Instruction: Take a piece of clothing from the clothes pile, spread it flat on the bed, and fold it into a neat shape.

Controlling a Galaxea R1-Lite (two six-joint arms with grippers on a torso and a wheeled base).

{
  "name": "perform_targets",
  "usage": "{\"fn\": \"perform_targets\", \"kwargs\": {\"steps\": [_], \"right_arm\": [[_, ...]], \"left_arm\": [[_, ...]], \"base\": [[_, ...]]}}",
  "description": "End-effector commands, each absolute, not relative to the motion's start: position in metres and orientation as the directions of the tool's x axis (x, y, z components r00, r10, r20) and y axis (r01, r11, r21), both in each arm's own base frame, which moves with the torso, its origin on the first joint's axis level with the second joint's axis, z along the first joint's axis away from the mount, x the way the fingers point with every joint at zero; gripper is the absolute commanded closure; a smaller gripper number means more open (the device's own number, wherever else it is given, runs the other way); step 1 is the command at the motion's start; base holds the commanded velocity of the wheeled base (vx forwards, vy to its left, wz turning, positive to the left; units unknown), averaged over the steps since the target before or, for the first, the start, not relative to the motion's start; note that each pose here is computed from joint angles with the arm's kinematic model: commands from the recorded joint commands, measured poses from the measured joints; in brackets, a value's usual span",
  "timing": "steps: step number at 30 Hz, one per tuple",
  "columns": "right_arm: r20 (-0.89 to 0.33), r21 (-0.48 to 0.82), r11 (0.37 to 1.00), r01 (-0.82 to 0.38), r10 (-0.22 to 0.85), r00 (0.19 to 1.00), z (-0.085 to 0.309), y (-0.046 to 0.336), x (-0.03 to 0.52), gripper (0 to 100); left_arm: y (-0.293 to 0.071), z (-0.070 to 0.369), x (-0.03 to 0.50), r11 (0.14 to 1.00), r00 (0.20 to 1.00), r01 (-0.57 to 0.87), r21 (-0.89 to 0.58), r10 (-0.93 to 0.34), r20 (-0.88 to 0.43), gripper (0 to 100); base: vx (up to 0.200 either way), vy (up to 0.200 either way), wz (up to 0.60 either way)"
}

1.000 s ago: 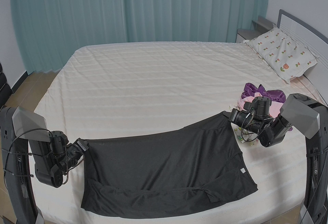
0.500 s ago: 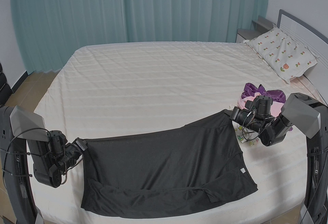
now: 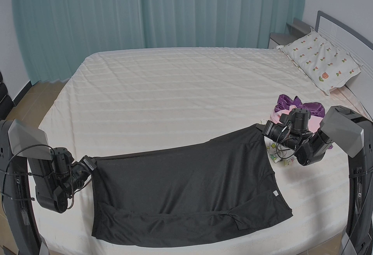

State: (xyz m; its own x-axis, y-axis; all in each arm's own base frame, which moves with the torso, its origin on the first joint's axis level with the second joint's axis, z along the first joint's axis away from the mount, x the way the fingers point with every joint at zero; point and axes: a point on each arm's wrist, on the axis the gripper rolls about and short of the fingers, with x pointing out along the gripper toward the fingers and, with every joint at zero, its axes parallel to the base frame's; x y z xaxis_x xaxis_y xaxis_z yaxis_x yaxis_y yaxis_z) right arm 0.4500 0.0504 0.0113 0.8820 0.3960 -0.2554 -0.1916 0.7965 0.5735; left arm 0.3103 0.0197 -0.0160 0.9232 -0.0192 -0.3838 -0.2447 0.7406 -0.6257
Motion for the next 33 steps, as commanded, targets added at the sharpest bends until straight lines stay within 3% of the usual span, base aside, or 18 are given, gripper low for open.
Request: {"fn": "perform_targets", "kwargs": {"steps": [1, 13, 24, 33], "right_arm": [[-0.272, 0.576, 0.801, -0.167, 0.38, 0.884, 0.017, 0.038, 0.439, 100], [-0.355, 0.59, 0.788, -0.178, 0.451, 0.819, 0.008, 0.022, 0.382, 100], [-0.503, 0.527, 0.832, -0.175, 0.471, 0.724, -0.033, 0.019, 0.329, 100], [-0.551, 0.542, 0.823, -0.17, 0.501, 0.667, -0.044, 0.021, 0.311, 100]], "left_arm": [[0.019, -0.012, 0.308, 0.758, 0.929, -0.227, -0.612, -0.02, -0.37, 100], [0.017, -0.012, 0.288, 0.817, 0.905, -0.228, -0.53, -0.023, -0.425, 100], [0.013, -0.025, 0.244, 0.829, 0.809, -0.29, -0.479, -0.055, -0.585, 100], [0.007, -0.045, 0.226, 0.831, 0.715, -0.31, -0.461, -0.117, -0.69, 100]], "base": [[0.0, 0.0, 0.0], [0.0, 0.0, 0.0], [0.0, 0.0, 0.0], [0.0, 0.0, 0.0]]}}
